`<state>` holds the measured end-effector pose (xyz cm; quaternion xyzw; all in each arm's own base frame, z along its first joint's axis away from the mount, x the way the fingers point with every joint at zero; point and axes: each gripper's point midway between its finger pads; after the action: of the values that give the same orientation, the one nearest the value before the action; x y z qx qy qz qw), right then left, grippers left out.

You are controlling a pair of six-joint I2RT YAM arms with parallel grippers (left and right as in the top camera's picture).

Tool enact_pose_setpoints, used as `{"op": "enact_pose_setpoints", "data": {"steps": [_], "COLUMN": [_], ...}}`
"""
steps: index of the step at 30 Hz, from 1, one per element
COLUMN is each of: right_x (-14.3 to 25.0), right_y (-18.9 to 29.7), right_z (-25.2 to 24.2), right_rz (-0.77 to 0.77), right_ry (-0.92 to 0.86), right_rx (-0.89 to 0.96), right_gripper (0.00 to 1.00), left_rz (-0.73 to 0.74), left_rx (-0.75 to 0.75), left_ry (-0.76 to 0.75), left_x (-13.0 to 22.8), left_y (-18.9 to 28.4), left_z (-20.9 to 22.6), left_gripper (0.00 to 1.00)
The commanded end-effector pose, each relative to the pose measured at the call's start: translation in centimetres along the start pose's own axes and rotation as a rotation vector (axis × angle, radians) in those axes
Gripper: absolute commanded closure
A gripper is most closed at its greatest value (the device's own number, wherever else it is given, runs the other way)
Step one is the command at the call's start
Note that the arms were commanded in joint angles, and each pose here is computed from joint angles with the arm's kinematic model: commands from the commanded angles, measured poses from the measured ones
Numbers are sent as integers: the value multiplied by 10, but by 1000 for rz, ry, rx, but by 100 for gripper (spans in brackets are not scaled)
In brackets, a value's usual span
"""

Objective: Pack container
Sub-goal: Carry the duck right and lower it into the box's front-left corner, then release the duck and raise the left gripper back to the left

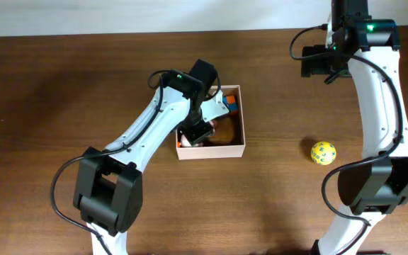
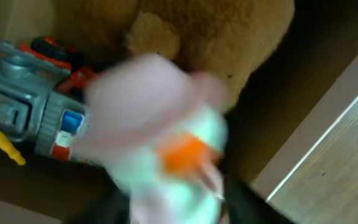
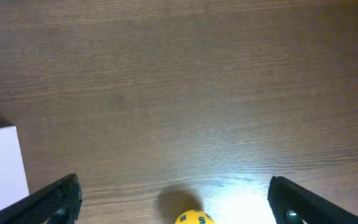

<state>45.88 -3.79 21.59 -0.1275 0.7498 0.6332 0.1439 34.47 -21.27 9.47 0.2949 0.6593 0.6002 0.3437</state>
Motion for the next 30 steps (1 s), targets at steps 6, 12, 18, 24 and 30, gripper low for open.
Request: {"op": "enact_pose_setpoints", "data": {"steps": [6,12,18,24,30], "right_x": [-5,-5,-5,-5,-5], "right_y": [6,6,6,6,6], "right_z": [-4,-4,-4,-4,-4], "right_rz": [-22,-22,-22,-22,-22], "right_ry": [-13,-13,-13,-13,-13], "right_rx": [13,13,13,13,13], "right_gripper": [1,1,1,1,1], "left_rz": [-52,-161,-337,-435,-446], "left_rx": [66,7,-173,-302,-365], "left_ry": [2,49,418,847,984], "left_x": [-13,-39,-53,-19,21], "left_y": [9,55,120,149,157], "left_z": [-11,3,72,152,203], "left_gripper": [29,27,27,13,1]}}
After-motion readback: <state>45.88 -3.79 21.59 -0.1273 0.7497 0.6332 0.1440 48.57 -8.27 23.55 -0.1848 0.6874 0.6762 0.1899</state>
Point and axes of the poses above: each gripper's point midway between its finger pads, its own y axis back along the fingers, its own z axis along the line the jaws close on, x = y × z, and after that the axes turned 5 degrees about y, right-handed
